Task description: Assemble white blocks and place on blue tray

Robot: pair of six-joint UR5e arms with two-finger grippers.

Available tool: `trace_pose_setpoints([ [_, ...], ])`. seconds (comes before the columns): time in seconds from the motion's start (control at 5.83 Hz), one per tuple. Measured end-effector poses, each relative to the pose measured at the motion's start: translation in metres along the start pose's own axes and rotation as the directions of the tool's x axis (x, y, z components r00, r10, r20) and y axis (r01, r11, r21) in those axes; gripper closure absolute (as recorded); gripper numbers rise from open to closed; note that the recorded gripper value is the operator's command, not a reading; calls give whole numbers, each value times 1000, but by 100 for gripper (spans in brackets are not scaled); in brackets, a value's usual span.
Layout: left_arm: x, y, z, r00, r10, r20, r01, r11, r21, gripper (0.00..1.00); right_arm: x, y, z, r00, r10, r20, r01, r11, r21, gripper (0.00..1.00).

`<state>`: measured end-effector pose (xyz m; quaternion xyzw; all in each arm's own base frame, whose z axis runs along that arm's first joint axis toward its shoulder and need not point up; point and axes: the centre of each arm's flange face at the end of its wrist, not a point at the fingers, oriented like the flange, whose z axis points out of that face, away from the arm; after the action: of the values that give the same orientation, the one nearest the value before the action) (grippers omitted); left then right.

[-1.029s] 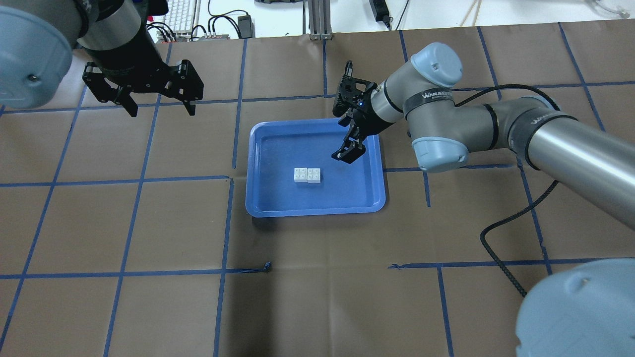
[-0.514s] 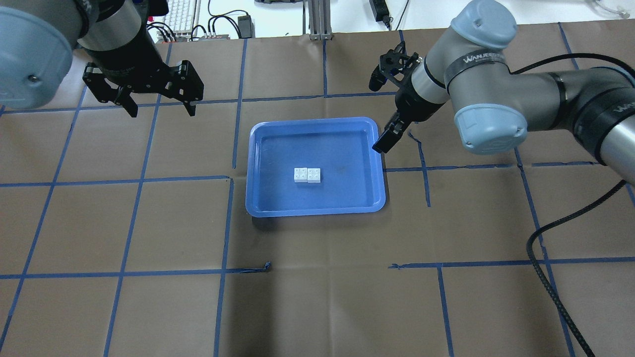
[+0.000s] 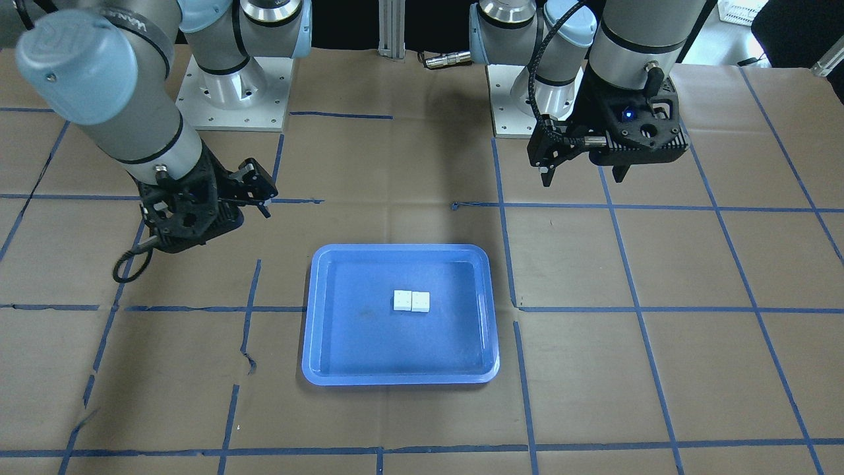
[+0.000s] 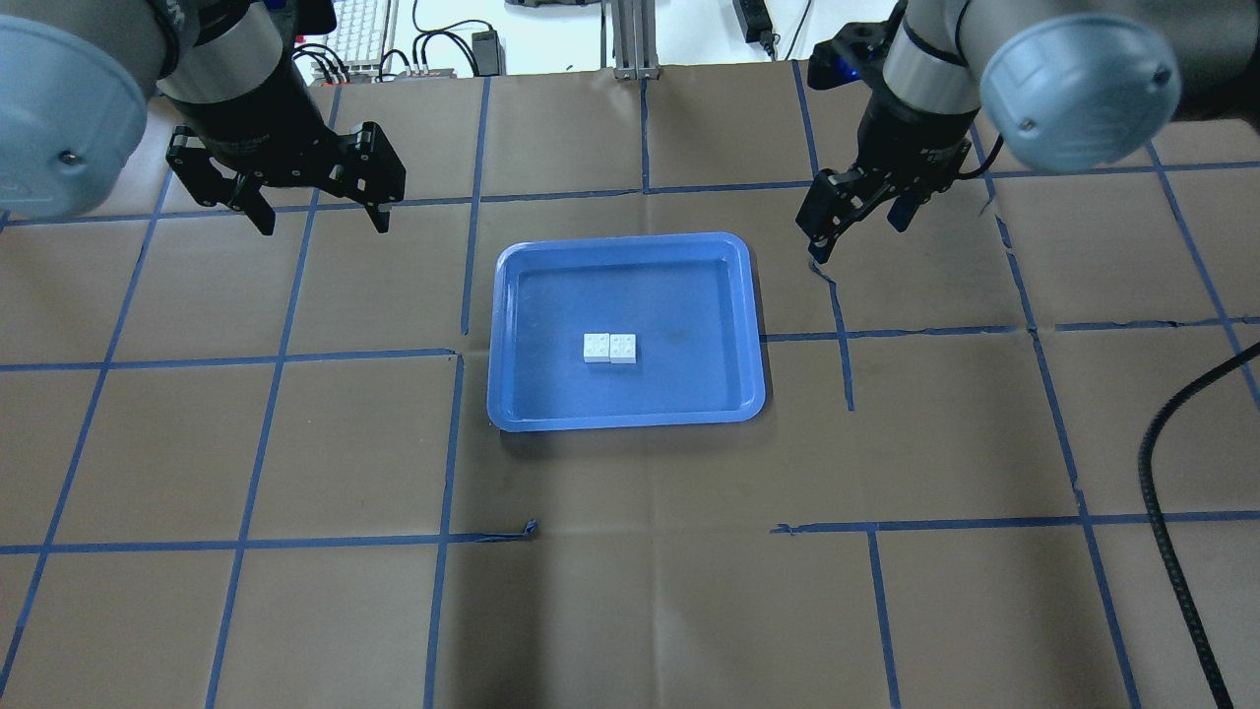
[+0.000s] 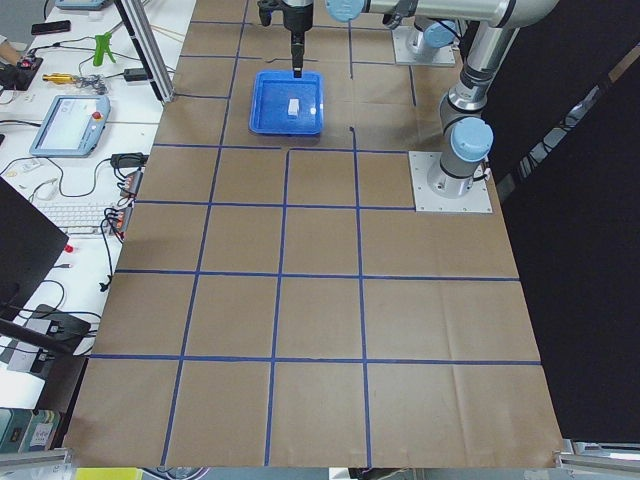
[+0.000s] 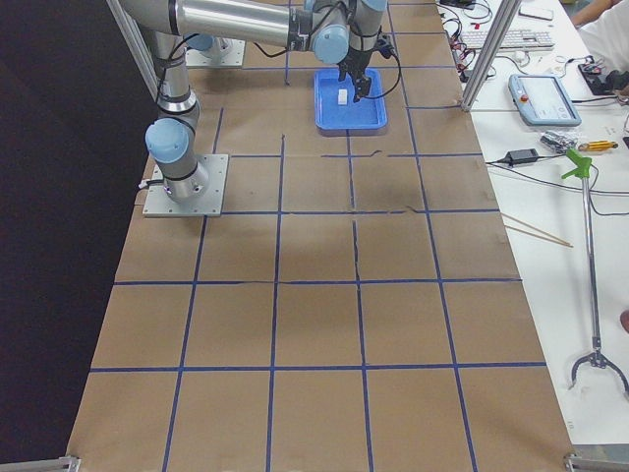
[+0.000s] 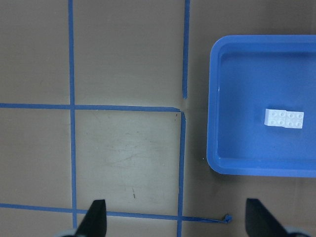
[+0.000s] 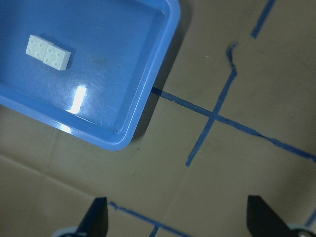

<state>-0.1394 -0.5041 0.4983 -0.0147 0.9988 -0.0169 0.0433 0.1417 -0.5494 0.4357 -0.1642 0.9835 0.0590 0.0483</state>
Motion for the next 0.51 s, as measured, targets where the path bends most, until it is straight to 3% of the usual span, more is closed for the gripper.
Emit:
trace_pose_setpoints([
  [0.17, 0, 0, 0, 1000, 0, 0, 0, 1000, 0, 1, 11, 12, -41, 984, 177, -20, -178, 984, -32, 0],
  [0.34, 0, 0, 0, 1000, 0, 0, 0, 1000, 0, 1, 10, 26, -69, 951, 305, -45, -306, 952, -25, 0],
  [0.51, -1, 0, 0, 1000, -1, 0, 1, 1000, 0, 1, 5, 39, -83, 924, 379, -52, -380, 925, -8, 0],
])
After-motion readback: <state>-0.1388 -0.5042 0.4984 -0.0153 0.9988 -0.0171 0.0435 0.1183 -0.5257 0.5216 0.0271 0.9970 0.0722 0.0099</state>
